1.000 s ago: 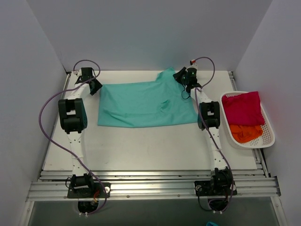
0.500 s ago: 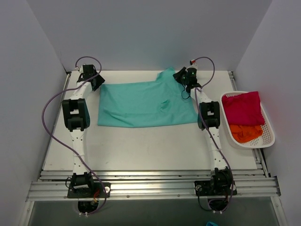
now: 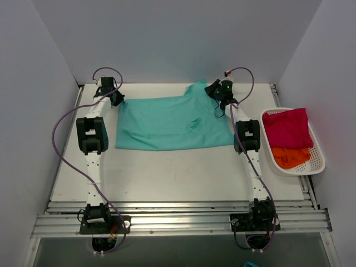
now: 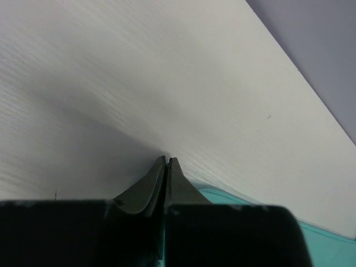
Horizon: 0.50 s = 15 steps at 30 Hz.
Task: Fold and stack the t-shirts
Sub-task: Grap the side of the flattened tshirt furthest away from the robot with both arms
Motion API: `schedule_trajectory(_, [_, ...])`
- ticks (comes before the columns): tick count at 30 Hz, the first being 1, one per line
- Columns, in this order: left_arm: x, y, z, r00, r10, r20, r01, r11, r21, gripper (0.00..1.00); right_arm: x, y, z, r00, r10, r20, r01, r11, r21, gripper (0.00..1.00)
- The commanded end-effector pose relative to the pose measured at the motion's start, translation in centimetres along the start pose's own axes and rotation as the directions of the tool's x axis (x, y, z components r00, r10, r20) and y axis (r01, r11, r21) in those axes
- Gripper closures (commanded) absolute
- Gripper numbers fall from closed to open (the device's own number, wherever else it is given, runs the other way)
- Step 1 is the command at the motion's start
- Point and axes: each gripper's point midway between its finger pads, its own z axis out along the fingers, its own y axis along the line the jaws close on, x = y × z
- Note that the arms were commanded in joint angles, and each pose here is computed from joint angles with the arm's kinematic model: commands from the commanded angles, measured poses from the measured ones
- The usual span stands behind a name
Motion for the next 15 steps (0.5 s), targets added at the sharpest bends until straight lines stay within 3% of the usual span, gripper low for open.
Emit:
schedule_trajectory(1, [0.8,0.9,0.3,1.000,0.009,-0.023,-0.009,0.999,-0.037,0.98,-0.5,-0.2,-0.3,1.000,-0.017,0.001,0.017,1.000,0.002,1.00])
schedule_trajectory(15, [-3.2,-2.0,-3.5,0.993,0.077,0.090,-0.080,0.996,0.030,0.98,-5.6,5.9,-3.5,0.981,-0.100,0.167,0.127,0.979,-0.157,1.00])
